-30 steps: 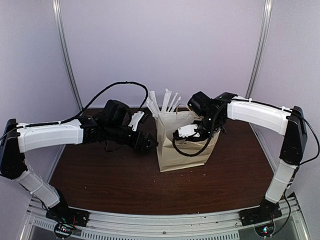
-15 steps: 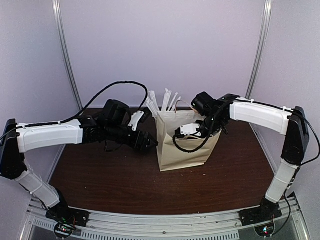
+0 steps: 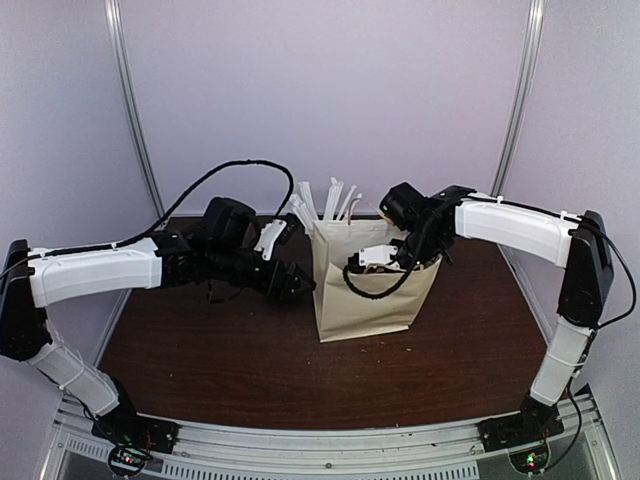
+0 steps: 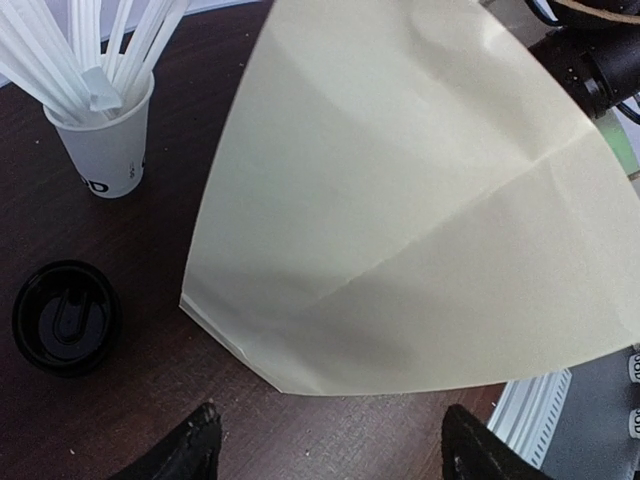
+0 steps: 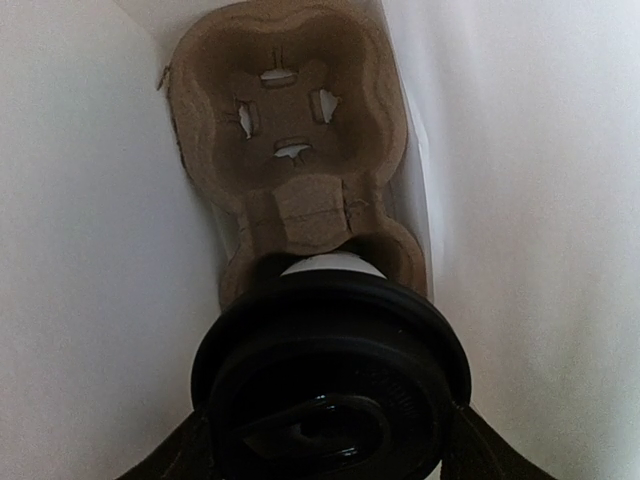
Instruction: Pack the takeout coffee
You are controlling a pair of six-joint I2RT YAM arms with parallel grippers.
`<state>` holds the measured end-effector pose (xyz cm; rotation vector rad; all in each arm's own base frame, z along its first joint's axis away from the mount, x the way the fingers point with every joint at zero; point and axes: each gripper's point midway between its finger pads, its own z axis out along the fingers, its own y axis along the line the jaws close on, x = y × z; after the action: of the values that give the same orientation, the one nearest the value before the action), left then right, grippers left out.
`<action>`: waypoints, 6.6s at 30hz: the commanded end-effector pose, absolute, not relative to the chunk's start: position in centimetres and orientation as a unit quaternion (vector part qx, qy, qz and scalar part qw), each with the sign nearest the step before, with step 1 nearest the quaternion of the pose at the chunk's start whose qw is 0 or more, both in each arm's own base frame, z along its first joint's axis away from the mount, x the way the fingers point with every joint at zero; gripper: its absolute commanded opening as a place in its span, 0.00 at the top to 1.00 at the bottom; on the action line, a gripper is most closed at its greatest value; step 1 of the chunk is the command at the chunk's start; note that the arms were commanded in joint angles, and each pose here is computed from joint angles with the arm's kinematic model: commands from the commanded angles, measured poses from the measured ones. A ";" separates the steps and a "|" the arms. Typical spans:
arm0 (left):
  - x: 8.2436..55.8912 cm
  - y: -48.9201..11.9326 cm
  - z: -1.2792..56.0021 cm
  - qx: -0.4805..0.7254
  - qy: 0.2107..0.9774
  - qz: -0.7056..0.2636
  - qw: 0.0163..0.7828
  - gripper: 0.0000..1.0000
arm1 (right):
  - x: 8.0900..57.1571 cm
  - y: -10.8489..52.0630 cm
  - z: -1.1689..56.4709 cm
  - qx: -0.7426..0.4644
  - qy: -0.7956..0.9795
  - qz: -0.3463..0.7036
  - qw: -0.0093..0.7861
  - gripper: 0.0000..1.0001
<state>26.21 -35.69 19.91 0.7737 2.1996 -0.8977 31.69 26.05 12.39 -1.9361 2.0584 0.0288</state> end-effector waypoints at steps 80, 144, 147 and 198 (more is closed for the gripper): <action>29.6 -47.9 31.0 0.510 0.704 -0.401 0.291 0.37 | 21.7 21.0 40.8 -0.614 0.688 0.086 0.378 0.00; 9.0 -46.7 29.5 0.632 0.583 -0.137 0.493 1.00 | 27.0 13.4 32.9 -0.493 0.793 0.034 0.356 0.00; 11.1 -46.8 29.5 0.620 0.602 -0.126 0.487 1.00 | 27.2 13.6 33.1 -0.492 0.793 0.037 0.358 0.00; 49.1 -30.9 30.8 0.159 0.835 -0.334 0.408 0.50 | 33.5 3.8 26.3 -0.169 0.895 0.133 0.392 0.00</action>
<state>46.89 -28.76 28.90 0.4161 2.1828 -0.5884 33.16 4.29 24.69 -0.4324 2.3471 0.3947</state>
